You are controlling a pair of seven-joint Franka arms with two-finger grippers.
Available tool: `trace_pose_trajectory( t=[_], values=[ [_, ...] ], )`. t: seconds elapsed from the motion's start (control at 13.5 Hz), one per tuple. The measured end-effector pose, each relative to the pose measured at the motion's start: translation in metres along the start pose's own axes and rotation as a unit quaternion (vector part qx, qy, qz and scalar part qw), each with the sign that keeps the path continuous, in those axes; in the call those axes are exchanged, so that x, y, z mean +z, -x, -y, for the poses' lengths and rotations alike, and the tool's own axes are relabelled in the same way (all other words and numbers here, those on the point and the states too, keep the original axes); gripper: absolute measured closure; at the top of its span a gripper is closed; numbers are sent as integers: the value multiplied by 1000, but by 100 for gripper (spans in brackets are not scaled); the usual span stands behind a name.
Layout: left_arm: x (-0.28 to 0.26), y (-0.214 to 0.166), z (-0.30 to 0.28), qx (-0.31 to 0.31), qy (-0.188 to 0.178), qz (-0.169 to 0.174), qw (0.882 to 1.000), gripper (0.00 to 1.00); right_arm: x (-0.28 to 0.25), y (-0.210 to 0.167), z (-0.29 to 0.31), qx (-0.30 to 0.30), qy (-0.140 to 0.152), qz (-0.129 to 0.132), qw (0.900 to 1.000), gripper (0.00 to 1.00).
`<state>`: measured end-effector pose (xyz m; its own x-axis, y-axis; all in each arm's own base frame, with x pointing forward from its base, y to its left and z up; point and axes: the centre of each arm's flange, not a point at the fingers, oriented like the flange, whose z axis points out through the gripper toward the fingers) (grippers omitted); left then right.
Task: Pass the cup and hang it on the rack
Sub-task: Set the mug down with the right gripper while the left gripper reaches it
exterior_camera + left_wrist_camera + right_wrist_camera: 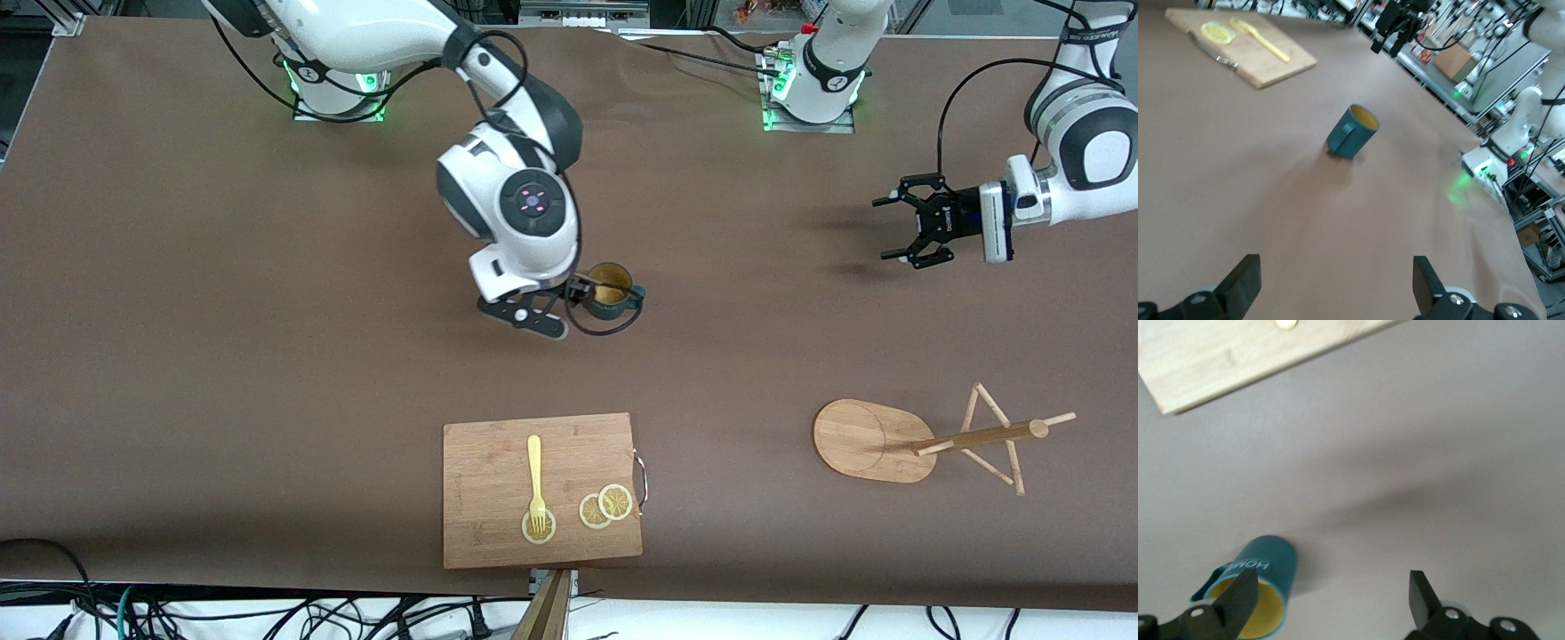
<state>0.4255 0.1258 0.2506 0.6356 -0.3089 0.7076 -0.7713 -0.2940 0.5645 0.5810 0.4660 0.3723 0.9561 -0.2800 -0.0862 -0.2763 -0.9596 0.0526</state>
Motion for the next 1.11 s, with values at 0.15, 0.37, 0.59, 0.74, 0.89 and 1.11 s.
trace_pose_trajectory(
  t=[0.15,0.37,0.59,0.74,0.89,1.11],
  values=[
    [37,-1,10,20,25,-40,999,0,-29,-24,-33,-36,11,6,999,0],
    [83,-2,21,33,43,-69,996,0,-78,-56,-91,-95,17,9,995,0],
    [132,7,32,55,47,-107,992,0,-111,-98,-159,-149,16,13,989,0],
    [173,13,40,71,54,-132,987,0,-125,-120,-203,-165,18,21,986,0],
    [212,14,49,94,55,-147,983,0,-143,-136,-250,-186,20,30,982,0],
    [252,-6,68,123,64,-163,977,0,-188,-149,-329,-207,14,23,978,0]
  ],
)
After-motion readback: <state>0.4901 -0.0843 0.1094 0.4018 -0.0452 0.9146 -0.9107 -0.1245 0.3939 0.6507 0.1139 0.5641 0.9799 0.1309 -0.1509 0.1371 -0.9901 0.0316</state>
